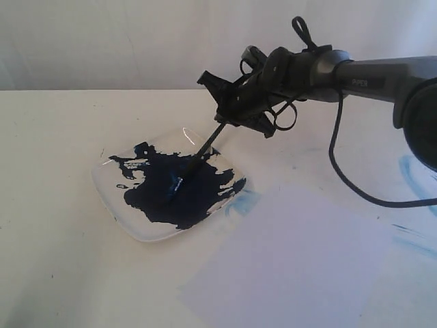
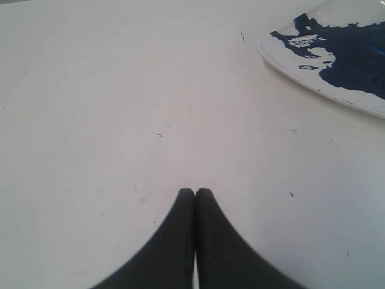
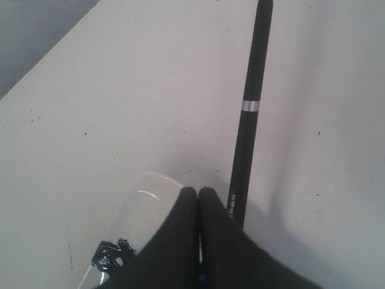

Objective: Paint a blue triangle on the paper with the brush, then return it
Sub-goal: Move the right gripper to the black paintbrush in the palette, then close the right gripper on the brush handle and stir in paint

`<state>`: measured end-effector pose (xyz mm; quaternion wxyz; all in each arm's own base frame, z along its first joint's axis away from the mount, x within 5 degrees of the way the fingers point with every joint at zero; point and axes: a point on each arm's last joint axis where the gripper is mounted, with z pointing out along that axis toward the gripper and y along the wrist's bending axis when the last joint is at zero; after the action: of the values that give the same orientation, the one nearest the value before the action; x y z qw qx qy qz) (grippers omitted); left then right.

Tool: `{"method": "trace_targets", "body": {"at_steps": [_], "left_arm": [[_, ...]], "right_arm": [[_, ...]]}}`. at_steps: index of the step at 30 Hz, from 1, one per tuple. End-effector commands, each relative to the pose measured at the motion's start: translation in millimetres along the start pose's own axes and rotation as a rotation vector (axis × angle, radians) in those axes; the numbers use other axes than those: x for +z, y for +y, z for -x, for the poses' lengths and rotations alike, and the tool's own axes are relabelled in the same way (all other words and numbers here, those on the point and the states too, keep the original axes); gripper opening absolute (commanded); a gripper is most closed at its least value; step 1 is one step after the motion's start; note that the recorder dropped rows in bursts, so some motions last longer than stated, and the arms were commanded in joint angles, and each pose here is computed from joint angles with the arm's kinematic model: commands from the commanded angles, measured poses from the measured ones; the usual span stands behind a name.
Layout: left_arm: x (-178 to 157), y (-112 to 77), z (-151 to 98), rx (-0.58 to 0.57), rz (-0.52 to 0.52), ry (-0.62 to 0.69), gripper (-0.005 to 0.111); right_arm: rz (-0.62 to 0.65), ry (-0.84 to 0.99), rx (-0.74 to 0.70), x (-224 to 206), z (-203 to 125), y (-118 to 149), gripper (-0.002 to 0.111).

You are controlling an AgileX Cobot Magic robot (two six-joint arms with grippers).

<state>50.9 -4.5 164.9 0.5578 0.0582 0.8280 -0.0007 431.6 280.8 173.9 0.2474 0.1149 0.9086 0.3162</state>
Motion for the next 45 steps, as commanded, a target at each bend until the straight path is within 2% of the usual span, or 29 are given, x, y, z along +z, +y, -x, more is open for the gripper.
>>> {"method": "trace_targets", "body": {"at_steps": [1, 3, 6, 11, 13, 18, 23, 45], "left_arm": [[0.0, -0.5, -0.3, -0.003, -0.007, -0.005, 0.0], [0.0, -0.5, -0.3, -0.003, -0.007, -0.005, 0.0], [0.0, -0.5, -0.3, -0.003, -0.007, -0.005, 0.0], [0.0, -0.5, -0.3, -0.003, -0.007, -0.005, 0.0], [0.0, -0.5, -0.3, -0.003, -0.007, -0.005, 0.0], [0.0, -0.5, -0.3, -0.003, -0.007, -0.005, 0.0], [0.0, -0.5, -0.3, -0.003, -0.007, -0.005, 0.0], [0.0, -0.5, -0.3, -0.003, -0.007, -0.005, 0.0]], "right_arm": [[-0.006, 0.013, 0.009, 4.7, -2.4, -1.4, 0.0], [-0.007, 0.015, 0.013, 5.6, -2.9, -2.0, 0.001], [-0.003, 0.009, 0.024, 7.4, -2.9, -2.7, 0.008], [0.007, -0.015, 0.034, 11.3, -1.9, -4.4, 0.03], [0.02, -0.035, 0.044, 11.3, 0.0, -3.2, 0.035], [0.016, -0.022, 0.055, 13.5, -2.7, -4.1, 0.036], [0.034, -0.011, 0.164, 24.7, -7.2, -9.9, 0.036], [0.021, -0.025, 0.191, 39.7, -11.5, -21.6, 0.036]]}}
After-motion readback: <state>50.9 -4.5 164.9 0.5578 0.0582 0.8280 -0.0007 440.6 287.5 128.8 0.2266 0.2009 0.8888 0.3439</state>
